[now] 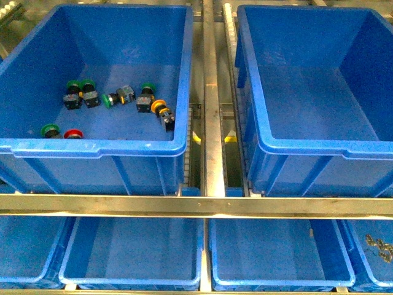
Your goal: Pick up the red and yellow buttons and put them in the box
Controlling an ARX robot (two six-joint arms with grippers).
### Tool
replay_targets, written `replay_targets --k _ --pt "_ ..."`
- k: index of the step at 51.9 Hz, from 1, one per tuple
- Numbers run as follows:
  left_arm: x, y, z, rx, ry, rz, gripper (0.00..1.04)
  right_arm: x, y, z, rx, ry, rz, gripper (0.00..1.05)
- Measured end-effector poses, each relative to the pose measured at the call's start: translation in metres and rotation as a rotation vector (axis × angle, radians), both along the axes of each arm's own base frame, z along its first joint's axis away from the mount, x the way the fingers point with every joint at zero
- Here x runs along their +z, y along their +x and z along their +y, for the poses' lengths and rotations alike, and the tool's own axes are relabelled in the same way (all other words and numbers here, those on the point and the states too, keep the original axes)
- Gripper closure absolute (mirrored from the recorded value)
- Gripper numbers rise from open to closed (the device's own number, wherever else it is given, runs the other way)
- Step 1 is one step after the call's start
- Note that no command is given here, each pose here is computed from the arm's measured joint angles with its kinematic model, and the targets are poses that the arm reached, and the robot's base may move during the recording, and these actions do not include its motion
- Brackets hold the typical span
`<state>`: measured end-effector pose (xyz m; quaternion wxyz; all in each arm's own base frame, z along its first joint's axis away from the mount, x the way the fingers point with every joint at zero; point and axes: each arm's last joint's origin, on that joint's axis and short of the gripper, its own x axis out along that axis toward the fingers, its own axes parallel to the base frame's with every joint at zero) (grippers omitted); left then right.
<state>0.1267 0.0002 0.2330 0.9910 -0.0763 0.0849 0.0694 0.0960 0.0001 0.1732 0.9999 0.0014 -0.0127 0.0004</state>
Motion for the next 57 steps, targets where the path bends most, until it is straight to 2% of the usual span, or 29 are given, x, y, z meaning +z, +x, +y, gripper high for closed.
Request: replay_targets --k 14,24,35,44,50,57 --pt "-0.007 -0.001 0.003 -0.001 -0.013 0.003 0.71 0.000 0.000 0.000 0.000 0.000 -0.001 0.07" --pt "-0.017 0.014 0.012 -0.027 -0.037 0.004 0.71 0.000 0.000 0.000 0.000 0.000 0.000 0.07" --pt "-0.029 0.055 0.030 -0.115 -0.211 0.020 0.71 0.000 0.000 0.000 0.000 0.000 0.000 0.07" --pt "-0.039 0.105 0.030 -0.330 -0.504 0.000 0.71 0.000 0.000 0.000 0.000 0.000 0.000 0.07" --pt "-0.053 0.128 0.002 -0.557 -0.677 0.043 0.71 0.000 0.000 0.000 0.000 0.000 0.000 0.07" --pt "-0.058 0.144 -0.035 -0.726 -0.778 0.076 0.71 0.000 0.000 0.000 0.000 0.000 0.000 0.07"
